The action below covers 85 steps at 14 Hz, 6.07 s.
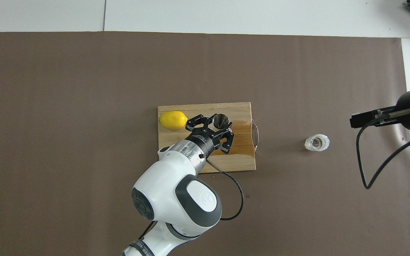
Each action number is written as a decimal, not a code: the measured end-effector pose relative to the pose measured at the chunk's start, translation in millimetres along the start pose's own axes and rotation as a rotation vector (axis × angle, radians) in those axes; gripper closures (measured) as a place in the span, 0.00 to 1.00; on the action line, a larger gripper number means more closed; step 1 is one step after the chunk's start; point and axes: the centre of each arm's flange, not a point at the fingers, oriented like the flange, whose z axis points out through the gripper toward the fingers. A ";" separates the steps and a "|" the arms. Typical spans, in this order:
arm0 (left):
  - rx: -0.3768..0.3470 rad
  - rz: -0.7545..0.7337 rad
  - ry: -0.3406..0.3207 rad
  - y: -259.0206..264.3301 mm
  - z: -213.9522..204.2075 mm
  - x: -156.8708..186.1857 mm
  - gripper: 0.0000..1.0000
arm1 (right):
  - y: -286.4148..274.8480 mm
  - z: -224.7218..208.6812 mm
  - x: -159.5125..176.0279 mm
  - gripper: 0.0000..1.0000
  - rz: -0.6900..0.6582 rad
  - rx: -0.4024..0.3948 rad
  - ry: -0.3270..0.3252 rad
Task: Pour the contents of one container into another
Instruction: 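Carry the metal cup over the board while the right gripper moves inward, then set the metal cup on the board while the right gripper grasps the white cup, then lift the white cup with the right gripper while the left gripper withdraws, then move the white cup above the metal cup with the right gripper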
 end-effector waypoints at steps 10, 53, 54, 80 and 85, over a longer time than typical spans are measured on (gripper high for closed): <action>0.026 0.093 0.046 -33.1 24.3 25.1 0.50 | 36.5 78.9 -17.4 0.00 -1.046 -0.015 0.011; 0.219 2.395 0.106 283.2 -158.7 -152.0 0.00 | -89.3 156.1 49.4 0.50 -1.209 0.185 0.195; 0.348 2.466 0.179 288.2 -160.3 -144.7 0.00 | -112.4 149.0 54.5 0.50 -1.193 0.169 0.176; 1.114 2.469 0.482 296.6 -332.9 -151.6 0.00 | -274.4 147.3 48.5 0.50 -1.360 -0.344 -0.113; 1.157 2.443 0.468 291.5 -340.9 -150.7 0.00 | -281.0 152.0 45.6 0.50 -1.357 -0.399 -0.134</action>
